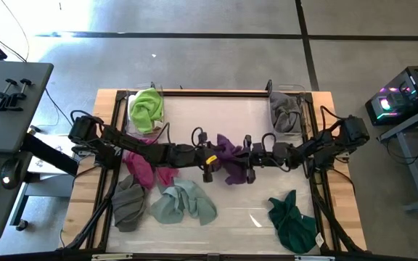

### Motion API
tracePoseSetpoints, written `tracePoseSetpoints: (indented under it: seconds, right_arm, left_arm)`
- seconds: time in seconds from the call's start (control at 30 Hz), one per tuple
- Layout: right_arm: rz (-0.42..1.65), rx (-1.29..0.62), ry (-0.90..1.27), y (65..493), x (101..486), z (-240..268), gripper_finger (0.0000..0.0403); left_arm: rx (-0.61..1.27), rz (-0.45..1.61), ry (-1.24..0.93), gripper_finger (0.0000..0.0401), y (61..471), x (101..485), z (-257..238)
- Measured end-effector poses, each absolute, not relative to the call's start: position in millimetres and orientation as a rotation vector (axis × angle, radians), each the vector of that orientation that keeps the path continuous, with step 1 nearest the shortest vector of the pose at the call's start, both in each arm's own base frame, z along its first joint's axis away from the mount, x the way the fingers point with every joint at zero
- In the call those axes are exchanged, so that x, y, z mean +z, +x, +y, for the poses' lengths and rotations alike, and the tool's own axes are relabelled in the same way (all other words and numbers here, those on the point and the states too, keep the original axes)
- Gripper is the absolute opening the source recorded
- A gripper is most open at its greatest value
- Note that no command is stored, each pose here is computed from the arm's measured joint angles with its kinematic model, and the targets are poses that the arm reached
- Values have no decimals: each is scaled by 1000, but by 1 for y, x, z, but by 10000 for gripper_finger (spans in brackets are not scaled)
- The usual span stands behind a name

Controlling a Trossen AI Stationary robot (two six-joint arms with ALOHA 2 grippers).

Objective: Sort towels by color in basket
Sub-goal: Put the violet towel into the right transparent bin

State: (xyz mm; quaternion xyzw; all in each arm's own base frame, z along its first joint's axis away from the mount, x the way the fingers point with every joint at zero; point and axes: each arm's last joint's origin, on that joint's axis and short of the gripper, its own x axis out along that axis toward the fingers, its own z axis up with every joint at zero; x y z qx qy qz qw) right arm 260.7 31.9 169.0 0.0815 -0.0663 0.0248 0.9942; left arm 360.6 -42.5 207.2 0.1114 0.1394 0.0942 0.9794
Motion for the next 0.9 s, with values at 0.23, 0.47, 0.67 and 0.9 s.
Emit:
tracePoseSetpoints:
  seconds: [0.23,0.47,0.67,0.9]
  right_arm:
    - [-176,111,126,260,173,33,14]
    - [-180,146,123,260,174,35,14]
    - [-179,151,118,260,174,35,14]
    - [-153,151,118,260,172,35,14]
  left_arm:
    - [167,238,212,213,362,211,-43]
    - [99,219,183,213,362,212,-45]
    - [99,222,183,212,363,212,-42]
    - [59,224,83,210,364,211,-37]
